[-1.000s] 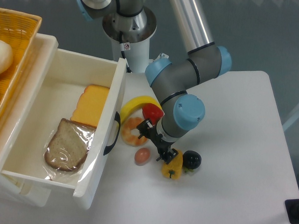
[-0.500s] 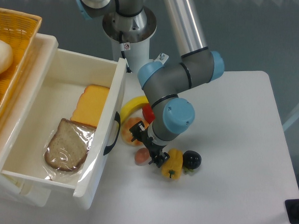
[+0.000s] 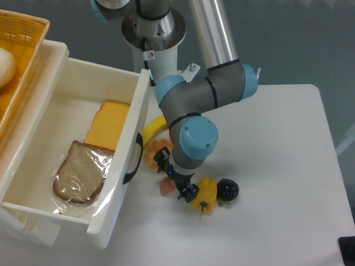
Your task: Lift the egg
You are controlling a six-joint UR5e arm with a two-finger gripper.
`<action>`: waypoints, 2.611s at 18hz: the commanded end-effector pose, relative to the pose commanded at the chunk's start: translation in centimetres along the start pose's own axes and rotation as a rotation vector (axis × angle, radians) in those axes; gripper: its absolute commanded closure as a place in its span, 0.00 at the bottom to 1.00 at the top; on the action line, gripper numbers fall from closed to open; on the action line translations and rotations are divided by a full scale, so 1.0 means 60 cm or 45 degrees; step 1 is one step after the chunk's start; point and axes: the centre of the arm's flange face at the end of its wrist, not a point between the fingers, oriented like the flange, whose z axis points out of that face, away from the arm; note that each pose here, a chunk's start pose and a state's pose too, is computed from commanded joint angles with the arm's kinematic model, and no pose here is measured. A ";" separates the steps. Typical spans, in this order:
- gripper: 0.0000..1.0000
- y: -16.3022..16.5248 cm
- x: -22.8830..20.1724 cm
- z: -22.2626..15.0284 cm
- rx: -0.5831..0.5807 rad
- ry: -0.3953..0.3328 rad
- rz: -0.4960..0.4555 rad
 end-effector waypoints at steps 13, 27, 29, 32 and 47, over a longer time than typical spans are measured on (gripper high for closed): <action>0.00 0.003 0.009 0.017 -0.014 0.025 0.010; 0.77 0.005 0.001 0.016 -0.015 0.026 0.012; 0.87 0.008 -0.001 0.015 -0.015 0.025 0.010; 0.88 0.008 -0.009 -0.001 -0.006 0.003 0.007; 0.88 0.067 -0.020 -0.205 0.007 -0.055 0.352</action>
